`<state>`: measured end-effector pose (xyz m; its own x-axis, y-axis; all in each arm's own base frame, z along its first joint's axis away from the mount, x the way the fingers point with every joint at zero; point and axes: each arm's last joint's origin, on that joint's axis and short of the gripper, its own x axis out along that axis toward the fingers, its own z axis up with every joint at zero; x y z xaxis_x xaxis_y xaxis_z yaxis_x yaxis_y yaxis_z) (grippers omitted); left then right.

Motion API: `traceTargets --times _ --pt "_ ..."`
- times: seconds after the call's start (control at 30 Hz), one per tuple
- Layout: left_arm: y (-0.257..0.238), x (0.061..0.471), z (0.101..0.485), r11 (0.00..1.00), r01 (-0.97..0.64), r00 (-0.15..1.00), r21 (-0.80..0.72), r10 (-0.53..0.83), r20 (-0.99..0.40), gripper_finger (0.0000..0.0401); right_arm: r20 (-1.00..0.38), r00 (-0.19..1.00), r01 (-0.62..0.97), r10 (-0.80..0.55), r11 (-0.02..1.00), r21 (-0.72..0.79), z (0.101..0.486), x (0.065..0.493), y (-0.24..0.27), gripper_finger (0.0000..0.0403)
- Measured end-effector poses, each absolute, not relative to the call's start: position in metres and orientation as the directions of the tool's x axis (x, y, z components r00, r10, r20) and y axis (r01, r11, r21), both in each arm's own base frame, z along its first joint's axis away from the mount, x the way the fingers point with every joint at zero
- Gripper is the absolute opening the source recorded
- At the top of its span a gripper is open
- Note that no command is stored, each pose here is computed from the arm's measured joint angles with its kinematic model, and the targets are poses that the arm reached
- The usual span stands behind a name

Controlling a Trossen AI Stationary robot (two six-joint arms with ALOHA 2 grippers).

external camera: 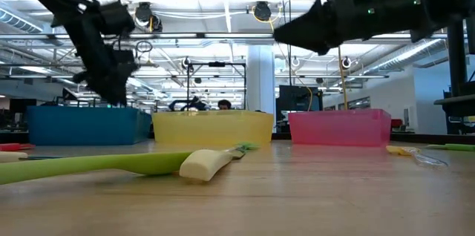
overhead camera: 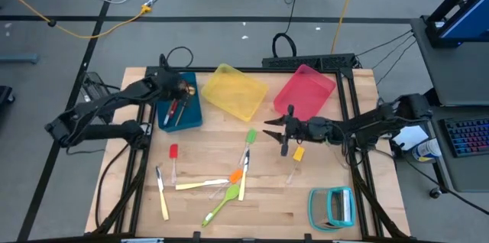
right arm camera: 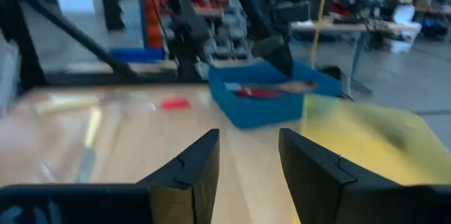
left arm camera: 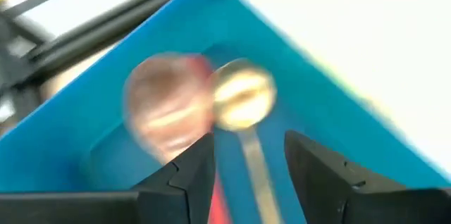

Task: Pick & Place Kitchen Items
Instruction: Put the right green spatula into the yellow bin

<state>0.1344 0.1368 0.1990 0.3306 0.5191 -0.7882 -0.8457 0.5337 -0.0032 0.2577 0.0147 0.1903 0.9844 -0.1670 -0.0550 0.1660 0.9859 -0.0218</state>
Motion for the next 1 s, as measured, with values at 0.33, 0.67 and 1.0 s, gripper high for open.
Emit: traceTargets --times 0.33,0.67,1.0 --pt "0.099 0.136 0.242 0.767 -0.632 0.669 -0.108 0.469 -0.577 0.0158 -0.091 0.989 0.126 -0.119 0.989 0.077 0.169 0.309 0.028 0.0141" --pt "0.082 0.146 0.245 0.861 -0.505 0.734 -0.058 0.393 -0.555 0.0159 -0.284 0.955 0.095 -0.082 0.995 0.034 0.195 0.356 0.057 0.0141" --pt "0.074 0.153 0.249 0.903 -0.429 0.781 -0.016 0.362 -0.510 0.0159 -0.637 0.667 0.437 -0.388 0.895 -0.088 0.245 0.316 0.072 0.0141"
